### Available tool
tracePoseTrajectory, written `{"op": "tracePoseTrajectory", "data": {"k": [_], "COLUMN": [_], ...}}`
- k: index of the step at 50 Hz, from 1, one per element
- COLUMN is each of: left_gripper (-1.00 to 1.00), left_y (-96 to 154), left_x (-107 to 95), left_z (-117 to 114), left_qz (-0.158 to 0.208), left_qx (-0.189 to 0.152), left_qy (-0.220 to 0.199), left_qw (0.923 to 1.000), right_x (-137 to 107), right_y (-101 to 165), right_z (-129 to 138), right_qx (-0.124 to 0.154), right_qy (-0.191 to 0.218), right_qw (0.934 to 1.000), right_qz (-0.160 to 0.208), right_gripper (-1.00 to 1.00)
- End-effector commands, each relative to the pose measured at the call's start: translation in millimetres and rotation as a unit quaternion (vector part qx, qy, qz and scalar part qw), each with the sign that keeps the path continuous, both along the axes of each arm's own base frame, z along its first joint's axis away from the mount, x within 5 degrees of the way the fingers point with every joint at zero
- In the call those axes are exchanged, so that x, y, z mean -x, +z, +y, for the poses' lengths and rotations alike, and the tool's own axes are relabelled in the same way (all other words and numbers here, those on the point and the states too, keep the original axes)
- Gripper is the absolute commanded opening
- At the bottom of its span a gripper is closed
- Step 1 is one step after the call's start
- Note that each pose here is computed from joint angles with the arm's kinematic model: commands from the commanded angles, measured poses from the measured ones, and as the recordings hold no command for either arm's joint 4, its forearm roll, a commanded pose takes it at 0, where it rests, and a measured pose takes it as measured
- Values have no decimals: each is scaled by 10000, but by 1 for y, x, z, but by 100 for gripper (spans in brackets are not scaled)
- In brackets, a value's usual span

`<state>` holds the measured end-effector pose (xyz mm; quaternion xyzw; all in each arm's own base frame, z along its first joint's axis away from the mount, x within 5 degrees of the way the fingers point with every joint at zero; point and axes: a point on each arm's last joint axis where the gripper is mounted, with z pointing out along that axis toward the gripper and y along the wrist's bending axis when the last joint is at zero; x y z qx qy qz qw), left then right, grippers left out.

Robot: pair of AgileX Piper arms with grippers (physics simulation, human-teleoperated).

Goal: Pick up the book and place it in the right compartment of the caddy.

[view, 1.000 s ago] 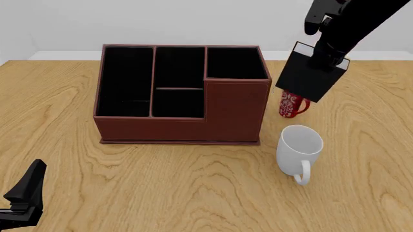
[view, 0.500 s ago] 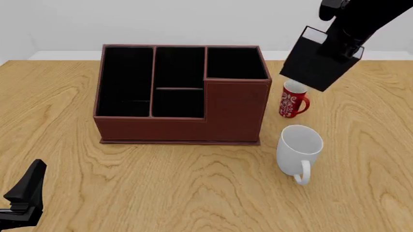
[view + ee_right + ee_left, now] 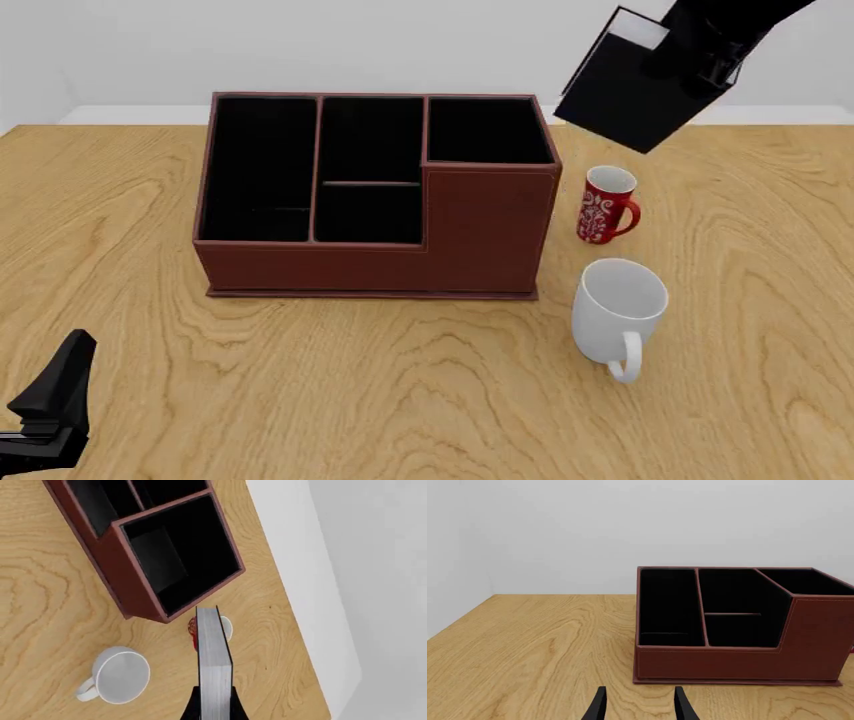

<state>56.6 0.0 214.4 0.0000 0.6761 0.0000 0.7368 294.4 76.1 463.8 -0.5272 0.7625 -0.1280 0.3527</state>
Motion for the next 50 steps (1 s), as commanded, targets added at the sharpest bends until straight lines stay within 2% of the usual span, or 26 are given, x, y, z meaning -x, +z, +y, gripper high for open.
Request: {"op": "tracePoseTrajectory", "data": {"k": [1, 5, 17, 31, 50], "left_gripper": [100, 100, 100, 100, 100], "left_y": [0, 0, 0, 0, 0], "left_x": [0, 0, 0, 0, 0], "left_z": [0, 0, 0, 0, 0], "left_qz": [0, 0, 0, 0, 0], "left_qx": [0, 0, 0, 0, 0], "left_qy": [0, 0, 0, 0, 0], "left_qw": [10000, 10000, 10000, 10000, 10000], "right_x": [7, 2, -6, -24, -37], "right_y": [19, 20, 27, 23, 14], "right_z": [14, 11, 22, 40, 66], "right_qx": [-139, -48, -94, -102, -123], "right_qy": [178, 215, 339, 512, 759], "right_qw": [9993, 9991, 9981, 9973, 9961], "right_qz": [-308, -368, -509, -507, -443], "right_gripper": [-100, -100, -100, -100, -100]}}
